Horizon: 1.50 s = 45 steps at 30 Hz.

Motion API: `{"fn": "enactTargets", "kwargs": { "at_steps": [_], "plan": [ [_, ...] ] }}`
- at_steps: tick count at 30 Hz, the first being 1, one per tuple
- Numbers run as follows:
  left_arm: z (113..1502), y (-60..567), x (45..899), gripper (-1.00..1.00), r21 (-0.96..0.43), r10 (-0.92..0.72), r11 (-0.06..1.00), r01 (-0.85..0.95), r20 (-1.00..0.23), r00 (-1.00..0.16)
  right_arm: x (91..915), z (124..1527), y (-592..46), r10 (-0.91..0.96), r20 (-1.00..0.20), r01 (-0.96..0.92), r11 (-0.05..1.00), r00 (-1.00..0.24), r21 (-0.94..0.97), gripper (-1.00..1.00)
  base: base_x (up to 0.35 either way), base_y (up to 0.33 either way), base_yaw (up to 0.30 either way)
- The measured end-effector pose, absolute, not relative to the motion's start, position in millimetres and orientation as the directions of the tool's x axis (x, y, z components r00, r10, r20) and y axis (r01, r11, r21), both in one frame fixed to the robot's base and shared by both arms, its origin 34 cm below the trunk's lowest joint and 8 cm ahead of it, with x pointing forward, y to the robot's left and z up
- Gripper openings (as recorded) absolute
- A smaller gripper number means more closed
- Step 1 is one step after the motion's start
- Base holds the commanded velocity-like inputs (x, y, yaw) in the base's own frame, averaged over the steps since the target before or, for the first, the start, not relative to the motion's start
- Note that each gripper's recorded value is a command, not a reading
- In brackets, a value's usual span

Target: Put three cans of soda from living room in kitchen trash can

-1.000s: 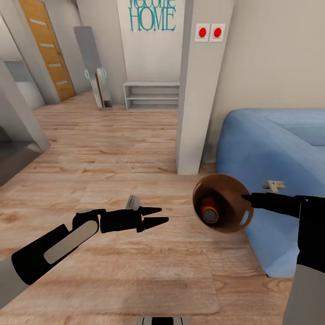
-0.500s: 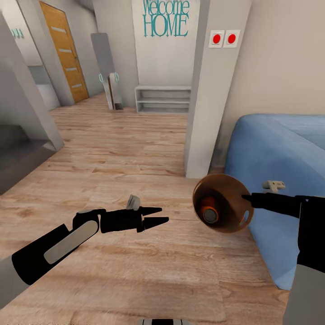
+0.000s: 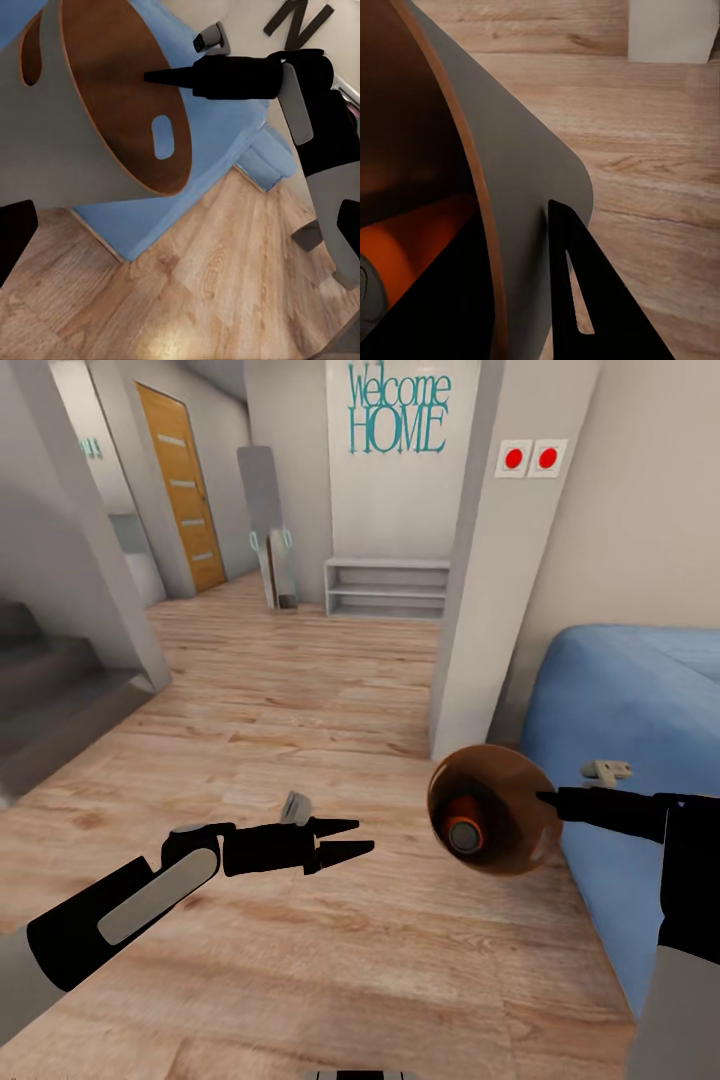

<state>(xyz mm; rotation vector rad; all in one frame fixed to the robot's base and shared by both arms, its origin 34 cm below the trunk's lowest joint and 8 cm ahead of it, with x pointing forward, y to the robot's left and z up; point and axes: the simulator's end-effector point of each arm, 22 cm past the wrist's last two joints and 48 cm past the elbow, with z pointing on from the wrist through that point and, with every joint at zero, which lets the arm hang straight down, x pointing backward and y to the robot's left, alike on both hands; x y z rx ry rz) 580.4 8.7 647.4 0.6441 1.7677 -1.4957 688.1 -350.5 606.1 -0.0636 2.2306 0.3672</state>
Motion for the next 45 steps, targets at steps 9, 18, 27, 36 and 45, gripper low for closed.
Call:
{"fn": "enactTargets", "kwargs": {
  "at_steps": [9, 18, 27, 36, 45],
  "plan": [
    [651.3, 8.7, 579.6, 1.00, -0.609, -0.076, 0.202, 0.767, -0.790, -0.608, 687.2, 611.1, -350.6, 0.083, -0.772, -0.171, 0.955, -0.630, 0.242, -1.00, 0.000, 0.000, 0.108],
    [651.7, 8.3, 579.8, 1.00, -0.609, -0.077, 0.203, 0.767, -0.791, -0.607, 687.1, 611.4, -351.0, 0.083, -0.773, -0.171, 0.955, -0.629, 0.242, -1.00, 0.000, 0.000, 0.155],
    [651.6, 8.3, 579.8, 1.00, -0.609, -0.077, 0.203, 0.767, -0.791, -0.607, 686.1, 611.7, -357.6, 0.098, -0.774, -0.155, 0.957, -0.626, 0.246, -1.00, 0.000, 0.000, 0.257],
    [651.4, 8.3, 579.8, 1.00, -0.610, -0.077, 0.204, 0.766, -0.790, -0.609, 686.1, 611.5, -357.9, 0.096, -0.774, -0.155, 0.957, -0.626, 0.244, -1.00, 0.000, 0.000, 0.258],
    [651.1, 8.5, 580.4, 1.00, -0.610, -0.078, 0.205, 0.765, -0.790, -0.609, 686.1, 611.4, -357.9, 0.096, -0.774, -0.155, 0.957, -0.626, 0.244, -1.00, 0.000, 0.000, 0.254]
  ]
}}
